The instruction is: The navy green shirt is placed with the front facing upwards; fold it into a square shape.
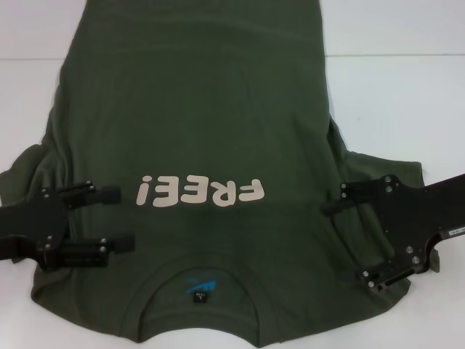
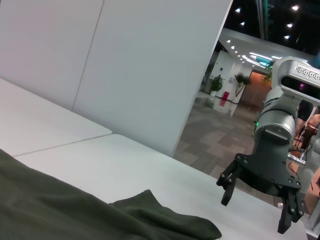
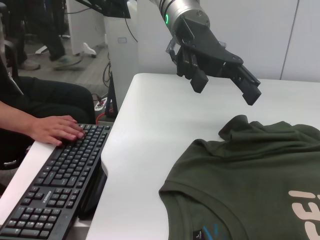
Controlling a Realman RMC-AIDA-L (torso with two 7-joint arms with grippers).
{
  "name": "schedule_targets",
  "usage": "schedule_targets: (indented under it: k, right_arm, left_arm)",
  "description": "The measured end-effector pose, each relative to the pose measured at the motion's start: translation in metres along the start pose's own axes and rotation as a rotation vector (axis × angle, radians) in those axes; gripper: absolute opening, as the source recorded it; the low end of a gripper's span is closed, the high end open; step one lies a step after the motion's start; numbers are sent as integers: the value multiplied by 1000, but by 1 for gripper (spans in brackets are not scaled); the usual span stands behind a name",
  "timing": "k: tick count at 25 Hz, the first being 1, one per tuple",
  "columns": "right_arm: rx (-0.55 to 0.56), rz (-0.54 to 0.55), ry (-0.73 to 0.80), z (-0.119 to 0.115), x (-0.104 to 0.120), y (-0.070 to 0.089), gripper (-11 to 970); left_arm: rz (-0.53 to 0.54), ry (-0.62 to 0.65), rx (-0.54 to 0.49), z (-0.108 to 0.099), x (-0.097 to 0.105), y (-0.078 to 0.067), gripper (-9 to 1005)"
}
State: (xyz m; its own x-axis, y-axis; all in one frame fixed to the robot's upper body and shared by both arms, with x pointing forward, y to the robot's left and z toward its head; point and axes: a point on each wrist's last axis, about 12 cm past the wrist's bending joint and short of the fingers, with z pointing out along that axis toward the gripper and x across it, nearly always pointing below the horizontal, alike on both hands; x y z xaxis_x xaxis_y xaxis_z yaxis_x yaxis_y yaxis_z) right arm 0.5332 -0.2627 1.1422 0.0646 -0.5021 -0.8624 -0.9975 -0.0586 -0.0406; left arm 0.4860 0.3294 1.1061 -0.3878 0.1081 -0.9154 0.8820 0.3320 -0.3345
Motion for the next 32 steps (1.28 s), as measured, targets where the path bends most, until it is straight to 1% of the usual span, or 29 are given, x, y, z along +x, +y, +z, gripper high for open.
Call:
schedule_targets:
  k: [21,28,30,32]
  right_arm:
    - [-2,-5,0,1,0,1,944]
    - [11,1,3,2,1,-1,944]
    - [16,3,4,2,1,-2,944]
    - [23,4,4,1,1,-2,944]
  left_arm:
    - [6,-2,2,3,-2,1,932]
    - [6,4,-7,0,-2,0,931]
    - [-7,13,-21,-2,-4,0,931]
    - [-48,27,-43,-3,-7,0,931]
